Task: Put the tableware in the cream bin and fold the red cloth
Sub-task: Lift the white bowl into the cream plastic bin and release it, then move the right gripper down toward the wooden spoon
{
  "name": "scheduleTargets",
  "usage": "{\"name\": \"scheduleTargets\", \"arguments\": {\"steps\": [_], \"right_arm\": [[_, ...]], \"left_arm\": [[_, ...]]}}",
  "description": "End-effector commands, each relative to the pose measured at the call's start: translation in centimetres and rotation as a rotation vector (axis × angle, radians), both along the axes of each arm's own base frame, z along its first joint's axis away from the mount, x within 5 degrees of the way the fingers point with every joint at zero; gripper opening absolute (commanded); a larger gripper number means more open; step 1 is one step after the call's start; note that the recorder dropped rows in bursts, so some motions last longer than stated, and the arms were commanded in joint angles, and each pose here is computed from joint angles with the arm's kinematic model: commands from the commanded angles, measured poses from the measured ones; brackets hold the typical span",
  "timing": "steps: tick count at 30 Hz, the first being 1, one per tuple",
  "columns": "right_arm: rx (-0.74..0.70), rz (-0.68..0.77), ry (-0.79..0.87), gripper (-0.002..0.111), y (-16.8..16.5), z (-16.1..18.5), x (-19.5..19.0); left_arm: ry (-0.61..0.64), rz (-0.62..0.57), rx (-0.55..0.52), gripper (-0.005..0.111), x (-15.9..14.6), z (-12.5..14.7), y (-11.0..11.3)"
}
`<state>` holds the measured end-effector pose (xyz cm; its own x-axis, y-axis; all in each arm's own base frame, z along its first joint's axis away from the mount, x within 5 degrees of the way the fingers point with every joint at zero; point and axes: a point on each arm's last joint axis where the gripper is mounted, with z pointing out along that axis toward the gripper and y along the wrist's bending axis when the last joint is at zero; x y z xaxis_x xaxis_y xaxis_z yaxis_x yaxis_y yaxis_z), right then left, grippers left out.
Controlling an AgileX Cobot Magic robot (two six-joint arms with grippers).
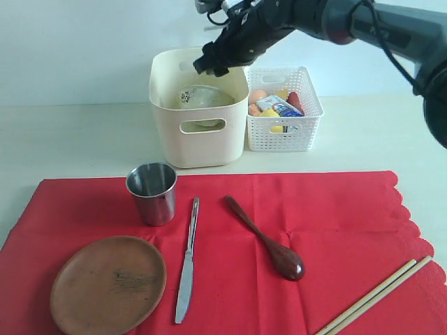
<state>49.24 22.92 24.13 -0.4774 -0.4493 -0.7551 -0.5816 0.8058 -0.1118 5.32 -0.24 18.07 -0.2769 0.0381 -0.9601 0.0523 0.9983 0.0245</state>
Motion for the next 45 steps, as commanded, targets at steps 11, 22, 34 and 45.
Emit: {"name": "scheduleTargets", "arguments": {"steps": [11,22,34,45], "right_arm": [[-0.056,0.03,0.14,0.061,-2.2,8.5,-5.2],[-0.095,0.061,0.222,0.057,-4.0,10.3,-9.7],[-0.197,0.227,0.353,0.057,-6.8,5.4,-17.3],[-0.252,0.253,0.481,0.057,-7.2,1.2,-18.2]], "left_arm": [[-0.011,-0.001,-0.01,0.0,0.0,0.0,0.0],[-0.011,-0.001,-0.01,0.0,0.0,0.0,0.0],[-0.011,-0.001,-0.01,0.0,0.0,0.0,0.0],[-0.011,-0.001,-0.01,0.0,0.0,0.0,0.0]]}}
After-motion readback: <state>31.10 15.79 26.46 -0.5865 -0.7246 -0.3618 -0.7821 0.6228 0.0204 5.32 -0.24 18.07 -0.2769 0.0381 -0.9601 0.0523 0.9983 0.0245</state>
